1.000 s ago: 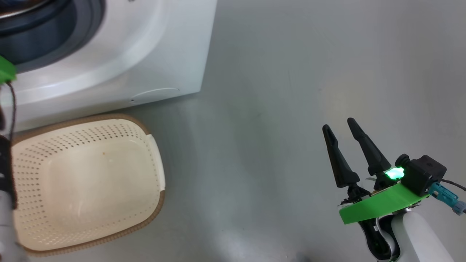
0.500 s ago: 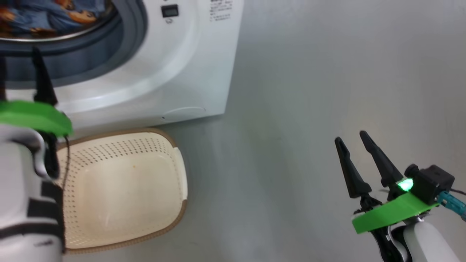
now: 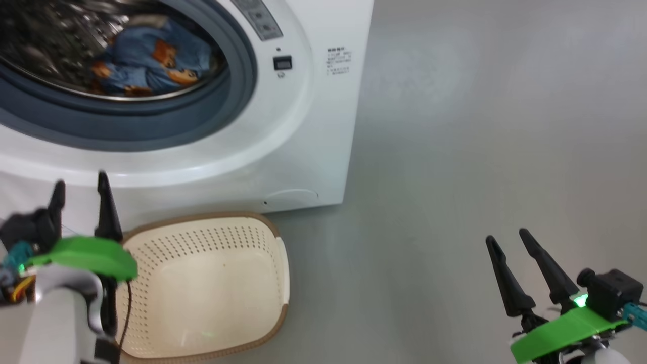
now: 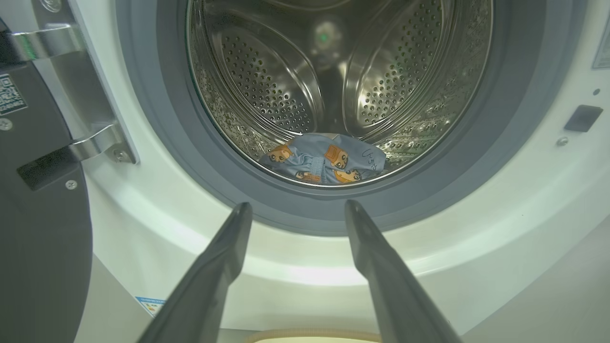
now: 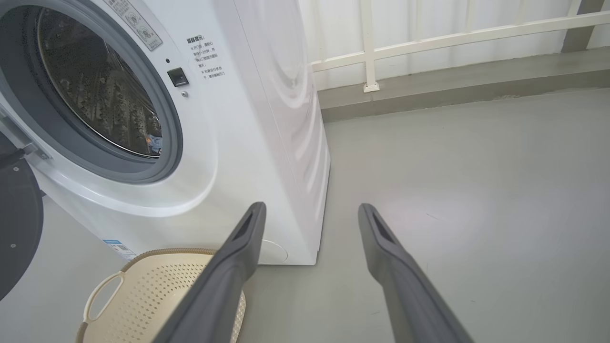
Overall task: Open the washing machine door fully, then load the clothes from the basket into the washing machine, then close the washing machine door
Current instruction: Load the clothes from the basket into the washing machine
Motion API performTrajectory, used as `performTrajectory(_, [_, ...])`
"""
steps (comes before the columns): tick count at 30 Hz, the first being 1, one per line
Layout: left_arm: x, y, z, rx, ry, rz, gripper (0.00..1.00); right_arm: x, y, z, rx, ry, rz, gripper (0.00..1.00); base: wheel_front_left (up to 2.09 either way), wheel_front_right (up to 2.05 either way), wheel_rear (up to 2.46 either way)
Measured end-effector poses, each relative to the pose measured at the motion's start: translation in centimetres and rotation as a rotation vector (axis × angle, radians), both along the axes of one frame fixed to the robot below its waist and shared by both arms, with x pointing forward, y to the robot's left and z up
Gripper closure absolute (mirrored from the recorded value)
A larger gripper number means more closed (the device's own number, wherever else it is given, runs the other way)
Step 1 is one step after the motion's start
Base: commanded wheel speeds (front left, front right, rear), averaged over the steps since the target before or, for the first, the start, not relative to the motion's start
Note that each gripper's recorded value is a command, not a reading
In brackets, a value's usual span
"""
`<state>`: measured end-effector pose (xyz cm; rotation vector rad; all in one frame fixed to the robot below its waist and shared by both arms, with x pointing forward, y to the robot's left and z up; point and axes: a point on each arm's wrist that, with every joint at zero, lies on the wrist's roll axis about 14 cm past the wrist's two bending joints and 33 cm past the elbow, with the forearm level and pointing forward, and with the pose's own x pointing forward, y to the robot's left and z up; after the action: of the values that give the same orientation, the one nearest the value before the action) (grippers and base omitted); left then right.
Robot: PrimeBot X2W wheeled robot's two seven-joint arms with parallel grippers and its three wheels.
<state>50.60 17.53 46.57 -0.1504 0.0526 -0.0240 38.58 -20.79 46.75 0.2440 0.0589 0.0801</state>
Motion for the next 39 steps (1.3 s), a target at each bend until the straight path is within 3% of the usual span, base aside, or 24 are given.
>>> performTrajectory(15, [-7.6, 1.8, 1.0, 0.040, -0.030, 0.024, 0.00, -2.8, -0.8, 1.4, -0.003, -0.032, -0.011, 0.00, 0.00, 0.00, 0.00])
performTrajectory(39, [-13.4, 3.0, 0.8, 0.042, -0.035, 0.046, 0.00, -4.2, -1.8, 1.5, -0.006, -0.032, -0.037, 0.00, 0.00, 0.00, 0.00])
